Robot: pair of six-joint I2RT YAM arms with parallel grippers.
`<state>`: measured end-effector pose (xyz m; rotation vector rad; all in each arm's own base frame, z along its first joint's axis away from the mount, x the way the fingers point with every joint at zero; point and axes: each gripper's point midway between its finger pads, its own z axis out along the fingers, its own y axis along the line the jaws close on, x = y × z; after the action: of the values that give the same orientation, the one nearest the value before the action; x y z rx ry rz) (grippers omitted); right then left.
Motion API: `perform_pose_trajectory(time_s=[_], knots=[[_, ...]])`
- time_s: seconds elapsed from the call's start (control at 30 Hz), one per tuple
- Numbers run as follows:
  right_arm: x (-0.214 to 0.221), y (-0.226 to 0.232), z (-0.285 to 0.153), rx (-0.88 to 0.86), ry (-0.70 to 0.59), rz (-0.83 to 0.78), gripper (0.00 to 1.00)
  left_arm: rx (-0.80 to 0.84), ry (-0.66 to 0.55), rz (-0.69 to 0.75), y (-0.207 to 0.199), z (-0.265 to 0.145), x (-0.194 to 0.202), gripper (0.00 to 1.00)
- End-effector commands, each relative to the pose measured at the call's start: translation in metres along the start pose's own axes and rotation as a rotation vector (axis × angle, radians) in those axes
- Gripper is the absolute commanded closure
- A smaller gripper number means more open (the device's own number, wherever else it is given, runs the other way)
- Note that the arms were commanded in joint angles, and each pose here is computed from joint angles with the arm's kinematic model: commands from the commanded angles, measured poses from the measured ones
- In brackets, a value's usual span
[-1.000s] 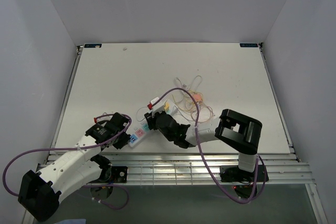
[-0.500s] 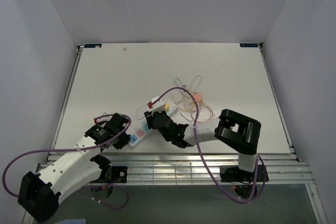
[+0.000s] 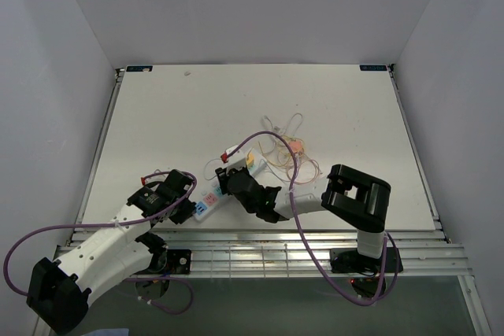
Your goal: Insert the plug
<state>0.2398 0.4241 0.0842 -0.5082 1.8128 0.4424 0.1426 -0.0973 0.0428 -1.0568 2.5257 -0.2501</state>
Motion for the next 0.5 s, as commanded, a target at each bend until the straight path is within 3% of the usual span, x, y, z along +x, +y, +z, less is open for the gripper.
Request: perform_pose_trajectory(time_s=[0.0,0.47], knots=[[-0.013,0.003,0.005,0.034,-0.044,0.054,0.92,-0.096,-0.031,-0.176,0.020,0.008,-0.001,0.73],[-0.001,0.003,0.010,0.039,-0.023,0.029,0.92,-0.088,-0.027,-0.178,0.018,0.007,-0.001,0.73]])
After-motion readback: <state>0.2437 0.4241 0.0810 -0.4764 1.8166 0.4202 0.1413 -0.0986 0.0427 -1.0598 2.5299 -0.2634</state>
